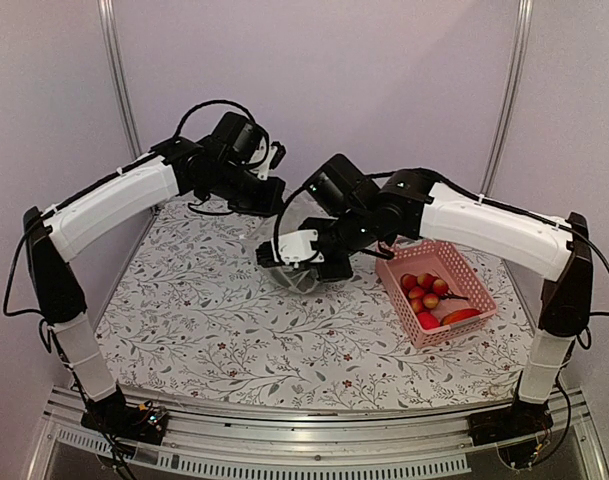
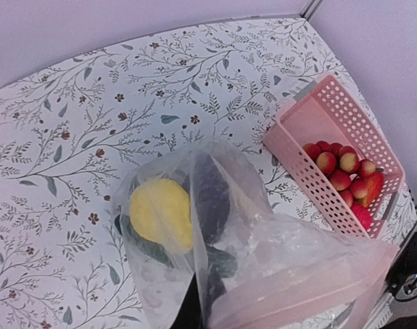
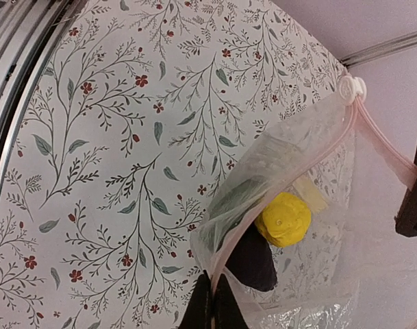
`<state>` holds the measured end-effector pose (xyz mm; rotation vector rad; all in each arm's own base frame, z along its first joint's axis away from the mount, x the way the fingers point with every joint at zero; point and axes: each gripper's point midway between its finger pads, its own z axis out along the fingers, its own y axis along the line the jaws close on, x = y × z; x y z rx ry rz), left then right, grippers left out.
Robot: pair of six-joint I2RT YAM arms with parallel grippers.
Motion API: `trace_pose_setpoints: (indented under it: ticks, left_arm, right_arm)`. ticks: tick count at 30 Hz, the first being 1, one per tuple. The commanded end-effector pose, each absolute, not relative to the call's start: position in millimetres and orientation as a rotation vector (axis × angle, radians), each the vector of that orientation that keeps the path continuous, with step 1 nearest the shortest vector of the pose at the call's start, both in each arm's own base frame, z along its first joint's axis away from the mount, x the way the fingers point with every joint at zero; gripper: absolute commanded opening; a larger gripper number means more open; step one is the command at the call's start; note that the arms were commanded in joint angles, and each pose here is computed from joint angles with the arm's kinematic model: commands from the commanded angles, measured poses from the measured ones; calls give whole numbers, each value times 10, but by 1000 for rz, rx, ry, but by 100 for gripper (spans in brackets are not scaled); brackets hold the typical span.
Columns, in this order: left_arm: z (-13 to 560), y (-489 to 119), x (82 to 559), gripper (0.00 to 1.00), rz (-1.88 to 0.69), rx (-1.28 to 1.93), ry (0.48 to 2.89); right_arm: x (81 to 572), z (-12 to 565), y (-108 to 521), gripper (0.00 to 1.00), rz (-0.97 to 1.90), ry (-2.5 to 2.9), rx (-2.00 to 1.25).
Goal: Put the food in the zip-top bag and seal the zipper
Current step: Adjust the zipper food storage bag at the center of the board.
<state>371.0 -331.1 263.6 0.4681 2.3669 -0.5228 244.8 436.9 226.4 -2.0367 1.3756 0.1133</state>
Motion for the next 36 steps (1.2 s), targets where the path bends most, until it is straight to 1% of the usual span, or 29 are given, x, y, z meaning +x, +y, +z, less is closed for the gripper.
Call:
trace_pose_setpoints:
  ticks: [1, 4, 9, 11, 12, 15, 17, 18, 22, 27, 32, 36]
  left_arm:
    - [2981, -2807, 3692, 0, -285, 474, 2333]
    - [2984, -2857, 3673, 0, -328, 489, 2335]
    - [2795, -2878, 3722, 0, -317, 449, 2386]
    - [2755, -2888, 3723, 0, -324, 434, 2399]
    - [2757, -2900, 3718, 0, -332, 432, 2399]
    - [2772, -2942, 3708, 0, -371, 435, 2391]
    - [2776, -2976, 3703, 0, -394, 440, 2388]
    - [2767, -2987, 3702, 0, -401, 442, 2392]
    - [2741, -3006, 3701, 0, -404, 451, 2397]
    - [2727, -2989, 3688, 0, -394, 460, 2401]
    - [2756, -2952, 3659, 0, -387, 465, 2392]
    - [2747, -2942, 3636, 0, -394, 475, 2386]
  right_arm:
    - [2305, 2928, 4283, 0, 118, 1186, -1983]
    - [2273, 2999, 4225, 0, 127, 1138, -1990]
    - [2322, 2727, 4201, 0, 161, 1200, -2033]
    - [2320, 2646, 4173, 2, 168, 1225, -2051]
    - [2302, 2634, 4159, 5, 180, 1232, -2057]
    - [2206, 2719, 4127, 18, 230, 1223, -2055]
    - [2116, 2860, 4098, 29, 277, 1205, -2040]
    - [2077, 2931, 4076, 33, 295, 1200, -2030]
    - [1933, 3177, 3924, 40, 354, 1209, -1986]
    - [1979, 3296, 3509, 41, 422, 1320, -1905]
    - [2411, 2863, 2760, 40, 397, 1613, -1785]
    - [2661, 2446, 2097, 35, 358, 1822, -1673]
